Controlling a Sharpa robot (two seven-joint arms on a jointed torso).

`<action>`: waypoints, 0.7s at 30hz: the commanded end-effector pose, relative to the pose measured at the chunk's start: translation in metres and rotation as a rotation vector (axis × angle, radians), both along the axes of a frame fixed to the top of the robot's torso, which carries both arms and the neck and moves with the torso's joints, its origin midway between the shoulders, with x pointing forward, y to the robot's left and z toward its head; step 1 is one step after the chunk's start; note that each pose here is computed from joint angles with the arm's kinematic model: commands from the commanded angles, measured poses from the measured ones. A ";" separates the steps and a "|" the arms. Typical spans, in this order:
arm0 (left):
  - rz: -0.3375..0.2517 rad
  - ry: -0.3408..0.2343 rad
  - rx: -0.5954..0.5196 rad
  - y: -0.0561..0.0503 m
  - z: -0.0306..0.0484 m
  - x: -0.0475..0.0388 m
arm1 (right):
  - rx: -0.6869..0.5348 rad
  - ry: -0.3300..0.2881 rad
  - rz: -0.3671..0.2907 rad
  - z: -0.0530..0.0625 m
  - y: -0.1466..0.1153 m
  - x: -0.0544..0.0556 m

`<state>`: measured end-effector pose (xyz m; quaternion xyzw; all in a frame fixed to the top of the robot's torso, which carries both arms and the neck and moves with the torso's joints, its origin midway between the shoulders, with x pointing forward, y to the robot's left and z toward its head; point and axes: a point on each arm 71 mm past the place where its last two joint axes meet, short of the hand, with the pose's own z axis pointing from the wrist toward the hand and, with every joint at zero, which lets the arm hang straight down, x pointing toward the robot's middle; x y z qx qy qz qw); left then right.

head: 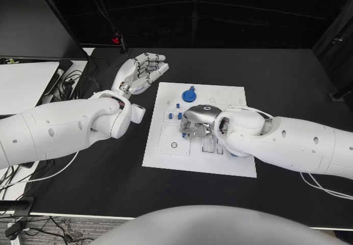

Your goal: Assemble the parts on the task board

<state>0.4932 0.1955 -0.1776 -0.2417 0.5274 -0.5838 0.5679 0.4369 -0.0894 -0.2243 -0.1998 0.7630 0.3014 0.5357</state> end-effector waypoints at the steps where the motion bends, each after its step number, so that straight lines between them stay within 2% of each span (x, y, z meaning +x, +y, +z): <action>1: -0.037 -0.108 -0.030 -0.001 0.0082 -0.0037 | -0.011 0.001 0.003 0.000 0.000 -0.001; 10: -0.040 -0.106 -0.030 -0.002 0.0081 -0.0036 | 0.047 -0.036 0.006 0.005 0.002 -0.001; 15: -0.043 -0.107 -0.032 -0.002 0.0082 -0.0038 | 0.202 -0.083 -0.014 0.014 -0.009 -0.002; 21: -0.044 -0.108 -0.033 -0.001 0.0084 -0.0044 | 0.433 -0.080 -0.075 0.031 -0.044 -0.005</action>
